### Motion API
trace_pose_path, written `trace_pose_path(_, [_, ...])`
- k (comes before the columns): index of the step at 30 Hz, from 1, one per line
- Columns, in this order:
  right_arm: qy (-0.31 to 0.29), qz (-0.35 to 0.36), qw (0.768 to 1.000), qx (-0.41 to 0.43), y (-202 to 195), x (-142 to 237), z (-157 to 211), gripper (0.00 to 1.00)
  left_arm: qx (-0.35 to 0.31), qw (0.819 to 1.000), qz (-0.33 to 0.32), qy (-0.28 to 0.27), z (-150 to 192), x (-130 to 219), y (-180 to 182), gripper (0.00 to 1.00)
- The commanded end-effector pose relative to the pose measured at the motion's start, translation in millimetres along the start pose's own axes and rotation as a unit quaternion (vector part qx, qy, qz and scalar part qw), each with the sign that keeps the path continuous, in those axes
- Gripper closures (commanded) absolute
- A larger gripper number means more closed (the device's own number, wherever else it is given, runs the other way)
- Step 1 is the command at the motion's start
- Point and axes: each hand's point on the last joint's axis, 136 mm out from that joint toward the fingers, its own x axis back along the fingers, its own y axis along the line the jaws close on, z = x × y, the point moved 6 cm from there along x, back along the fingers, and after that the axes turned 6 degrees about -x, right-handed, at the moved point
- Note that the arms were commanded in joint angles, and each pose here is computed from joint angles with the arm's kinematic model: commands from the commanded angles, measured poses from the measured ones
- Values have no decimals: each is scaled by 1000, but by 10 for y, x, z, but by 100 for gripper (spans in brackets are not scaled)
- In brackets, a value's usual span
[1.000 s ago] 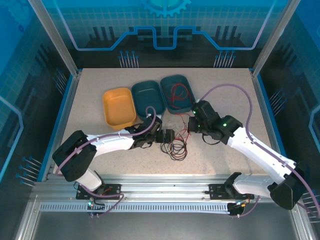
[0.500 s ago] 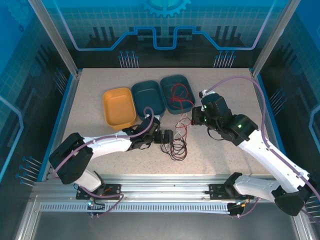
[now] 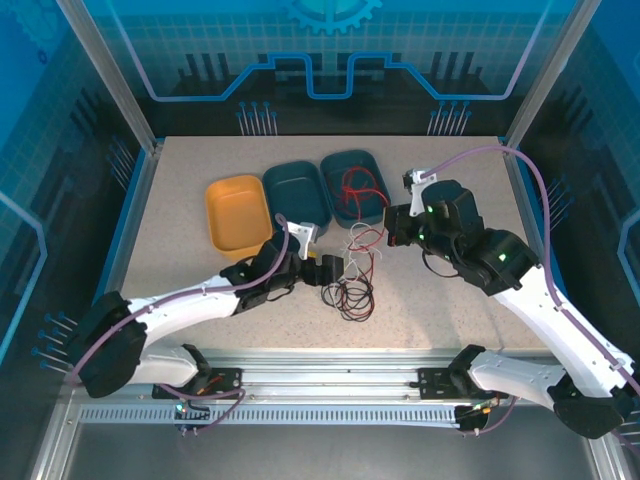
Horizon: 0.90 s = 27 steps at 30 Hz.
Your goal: Untangle the cables
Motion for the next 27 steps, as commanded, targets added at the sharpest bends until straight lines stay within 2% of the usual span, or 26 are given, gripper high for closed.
trace_pose_path(1, [-22,-39,999,11,145,105,-138,100,-43,997,63,-30,-100,72,-140,17])
trace_pose_path(5, [-20,-64,998,8,217,81,-160,100,-53,992,109,-42,-160,57,-247,21])
trace_pose_path(12, [-7,-104,995,-1,325,33,-174,100,-47,991,115,-53,-238,-75,-274,22])
trace_pose_path(13, [-5,-106,994,-2,326,27,-169,100,-46,991,115,-55,-246,-91,-272,24])
trace_pose_path(17, [-9,-112,994,-6,332,58,-192,100,-31,995,83,-52,-199,-177,-161,53])
trace_pose_path(19, [-15,-112,994,-6,326,94,-215,100,-24,996,71,-48,-156,-199,-101,61])
trace_pose_path(27, [-52,-117,992,6,331,317,-388,100,-13,999,35,-6,128,-237,108,68])
